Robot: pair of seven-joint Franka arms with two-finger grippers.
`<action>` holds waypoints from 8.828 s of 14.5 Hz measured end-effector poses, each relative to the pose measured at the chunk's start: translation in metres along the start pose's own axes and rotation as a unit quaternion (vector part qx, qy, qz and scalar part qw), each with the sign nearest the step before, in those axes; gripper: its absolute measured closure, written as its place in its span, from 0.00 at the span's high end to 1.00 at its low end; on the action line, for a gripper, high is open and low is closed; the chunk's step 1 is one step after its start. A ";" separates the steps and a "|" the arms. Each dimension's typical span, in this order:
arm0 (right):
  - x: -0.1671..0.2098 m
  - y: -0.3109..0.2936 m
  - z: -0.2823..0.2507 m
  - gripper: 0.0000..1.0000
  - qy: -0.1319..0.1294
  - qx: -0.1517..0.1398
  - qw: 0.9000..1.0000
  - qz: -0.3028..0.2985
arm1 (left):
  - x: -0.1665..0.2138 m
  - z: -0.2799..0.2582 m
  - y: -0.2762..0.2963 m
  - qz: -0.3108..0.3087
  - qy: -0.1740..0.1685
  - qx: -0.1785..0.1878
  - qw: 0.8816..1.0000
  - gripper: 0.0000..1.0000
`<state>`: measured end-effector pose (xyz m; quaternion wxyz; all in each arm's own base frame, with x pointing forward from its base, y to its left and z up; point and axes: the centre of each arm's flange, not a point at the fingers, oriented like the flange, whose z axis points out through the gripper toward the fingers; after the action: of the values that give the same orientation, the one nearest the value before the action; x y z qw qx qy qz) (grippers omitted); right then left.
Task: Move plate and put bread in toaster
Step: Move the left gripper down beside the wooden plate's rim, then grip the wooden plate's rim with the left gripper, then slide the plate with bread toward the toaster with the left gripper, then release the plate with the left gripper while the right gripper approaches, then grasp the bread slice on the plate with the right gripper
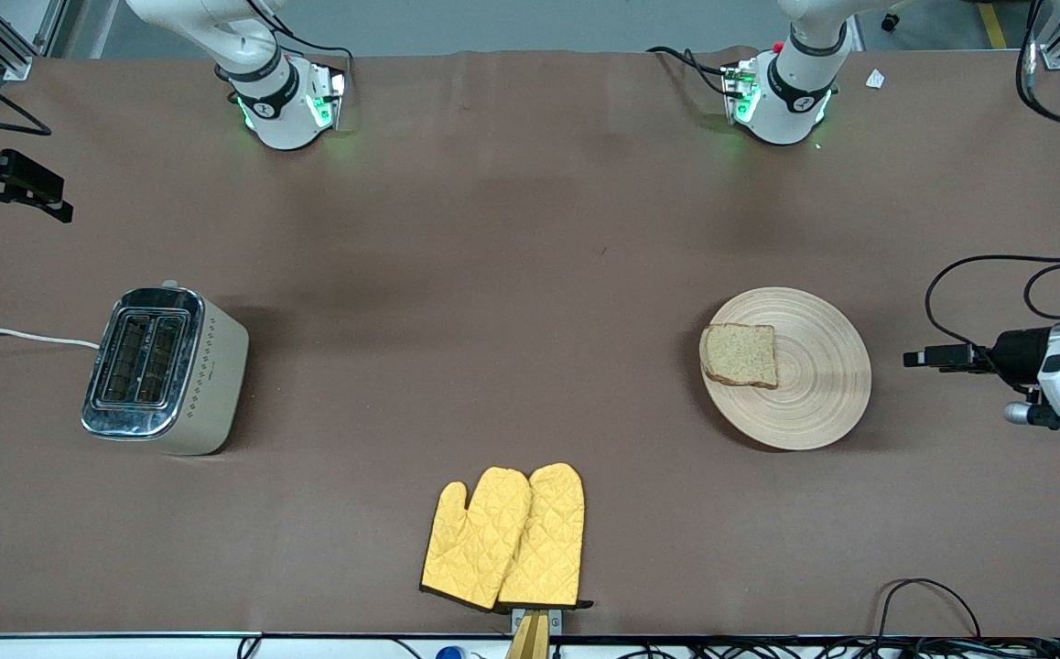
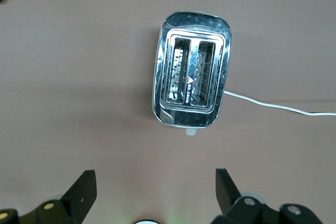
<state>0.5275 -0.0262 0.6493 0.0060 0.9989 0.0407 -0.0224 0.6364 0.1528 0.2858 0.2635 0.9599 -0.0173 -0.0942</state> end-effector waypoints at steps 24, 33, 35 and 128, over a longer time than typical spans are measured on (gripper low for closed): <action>-0.002 -0.020 -0.008 1.00 -0.005 0.000 1.000 -0.019 | 0.011 0.132 -0.074 0.117 0.019 -0.147 0.982 0.30; -0.001 -0.020 -0.007 1.00 -0.006 0.000 1.000 -0.019 | 0.022 0.143 -0.033 0.133 0.030 -0.223 0.965 0.13; -0.001 -0.019 -0.007 1.00 -0.006 0.000 1.000 -0.018 | 0.032 0.154 -0.003 0.119 0.025 -0.247 0.961 0.13; 0.046 -0.220 0.417 0.08 0.007 0.023 0.992 0.126 | -0.112 -0.193 0.346 0.030 0.151 0.255 0.954 1.00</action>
<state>0.5370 0.1913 0.2283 -0.0149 0.9961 -0.0861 -0.0151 0.5687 -0.0384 0.6440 0.0118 0.9972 -0.0296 0.0677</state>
